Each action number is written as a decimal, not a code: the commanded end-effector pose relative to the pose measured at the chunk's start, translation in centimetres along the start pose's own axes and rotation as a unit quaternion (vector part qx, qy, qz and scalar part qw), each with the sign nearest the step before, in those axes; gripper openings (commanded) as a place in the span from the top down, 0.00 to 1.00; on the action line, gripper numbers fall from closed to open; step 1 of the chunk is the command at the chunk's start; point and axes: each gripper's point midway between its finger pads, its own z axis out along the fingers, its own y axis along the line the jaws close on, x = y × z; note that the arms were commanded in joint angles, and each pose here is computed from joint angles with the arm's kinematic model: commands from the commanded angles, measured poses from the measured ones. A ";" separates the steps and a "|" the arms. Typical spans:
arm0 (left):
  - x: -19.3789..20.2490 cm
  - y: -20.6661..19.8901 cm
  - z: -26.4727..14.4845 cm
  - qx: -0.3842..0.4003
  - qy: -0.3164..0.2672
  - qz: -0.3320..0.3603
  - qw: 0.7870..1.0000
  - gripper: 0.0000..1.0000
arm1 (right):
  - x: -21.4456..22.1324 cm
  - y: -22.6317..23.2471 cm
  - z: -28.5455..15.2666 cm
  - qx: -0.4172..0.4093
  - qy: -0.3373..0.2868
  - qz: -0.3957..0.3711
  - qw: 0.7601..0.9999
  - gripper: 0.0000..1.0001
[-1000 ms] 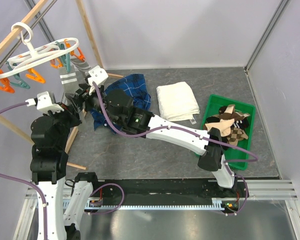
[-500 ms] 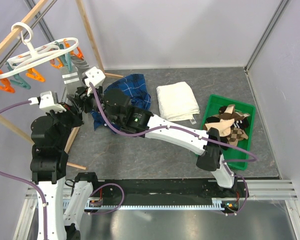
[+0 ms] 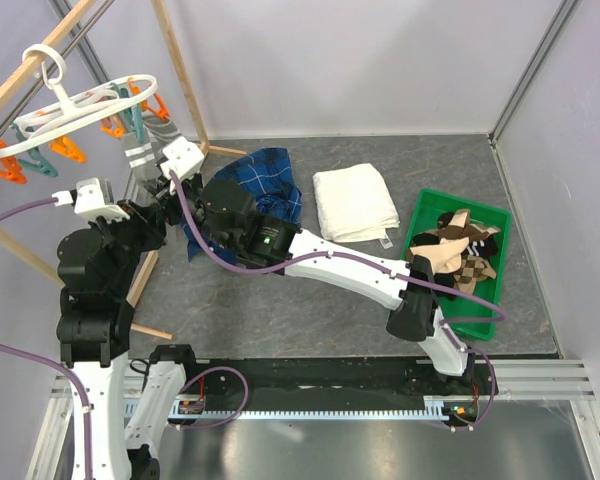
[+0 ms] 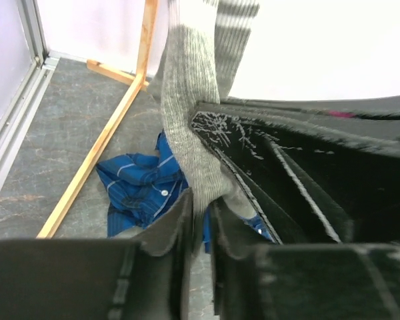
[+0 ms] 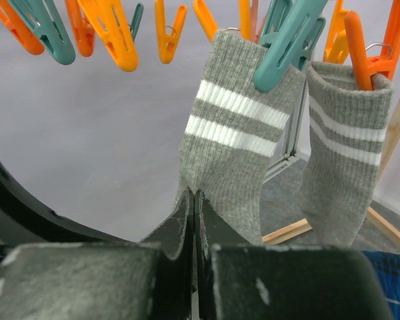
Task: Remove the socks clipped to the hanger
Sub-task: Remove the sock from the hanger.
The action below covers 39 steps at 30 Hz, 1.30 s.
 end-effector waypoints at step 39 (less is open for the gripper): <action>-17.3 -3.8 4.9 -0.005 -0.123 -0.048 0.991 0.43 | -6.2 0.0 -1.8 -0.077 -0.095 -0.051 0.991 1.00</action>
